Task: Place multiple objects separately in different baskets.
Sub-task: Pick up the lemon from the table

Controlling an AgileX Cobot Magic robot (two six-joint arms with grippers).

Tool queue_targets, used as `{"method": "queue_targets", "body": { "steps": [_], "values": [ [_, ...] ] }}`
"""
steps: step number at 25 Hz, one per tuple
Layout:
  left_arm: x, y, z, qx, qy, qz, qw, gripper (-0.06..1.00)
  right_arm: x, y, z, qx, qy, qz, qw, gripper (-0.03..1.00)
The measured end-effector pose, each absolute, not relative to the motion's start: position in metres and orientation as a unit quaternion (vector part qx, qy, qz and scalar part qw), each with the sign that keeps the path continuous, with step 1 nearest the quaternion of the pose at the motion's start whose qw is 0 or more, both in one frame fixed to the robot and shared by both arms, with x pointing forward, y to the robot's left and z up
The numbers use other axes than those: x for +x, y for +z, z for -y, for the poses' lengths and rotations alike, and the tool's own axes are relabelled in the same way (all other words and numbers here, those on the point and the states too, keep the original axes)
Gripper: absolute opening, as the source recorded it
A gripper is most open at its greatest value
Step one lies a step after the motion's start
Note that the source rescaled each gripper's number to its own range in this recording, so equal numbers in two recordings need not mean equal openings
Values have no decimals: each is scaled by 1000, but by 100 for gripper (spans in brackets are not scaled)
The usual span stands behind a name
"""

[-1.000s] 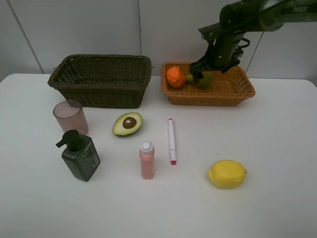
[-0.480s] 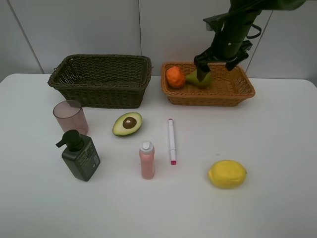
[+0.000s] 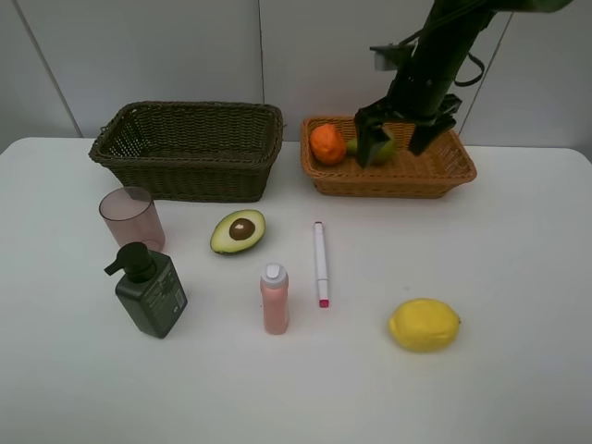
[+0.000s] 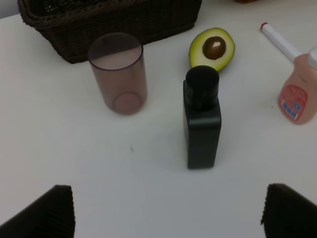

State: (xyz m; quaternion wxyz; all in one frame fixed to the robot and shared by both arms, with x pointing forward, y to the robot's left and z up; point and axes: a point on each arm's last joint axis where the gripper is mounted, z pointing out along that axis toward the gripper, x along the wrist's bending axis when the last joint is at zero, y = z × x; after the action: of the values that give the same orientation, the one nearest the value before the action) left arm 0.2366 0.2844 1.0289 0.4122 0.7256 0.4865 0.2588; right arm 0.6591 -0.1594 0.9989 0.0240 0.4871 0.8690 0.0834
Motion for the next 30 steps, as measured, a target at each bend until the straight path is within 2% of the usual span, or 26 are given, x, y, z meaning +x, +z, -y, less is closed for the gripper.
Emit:
{"method": "queue_targets", "body": {
  "steps": [4, 9, 19, 25, 30],
  "values": [
    [237, 1029, -284, 726, 259, -487, 412, 100, 651, 996, 159, 490, 83, -868, 4, 99],
    [237, 1029, -284, 726, 259, -487, 412, 100, 615, 980, 170, 494, 54, -867, -27, 99],
    [237, 1029, -284, 726, 259, -487, 412, 100, 535, 976, 194, 508, 71, -858, -17, 99],
    [237, 1029, -284, 726, 259, -487, 412, 100, 502, 982, 205, 491, 71, -868, -16, 99],
    [237, 1029, -284, 726, 259, -487, 412, 100, 481, 970, 211, 441, 52, -895, -32, 99]
  ]
}}
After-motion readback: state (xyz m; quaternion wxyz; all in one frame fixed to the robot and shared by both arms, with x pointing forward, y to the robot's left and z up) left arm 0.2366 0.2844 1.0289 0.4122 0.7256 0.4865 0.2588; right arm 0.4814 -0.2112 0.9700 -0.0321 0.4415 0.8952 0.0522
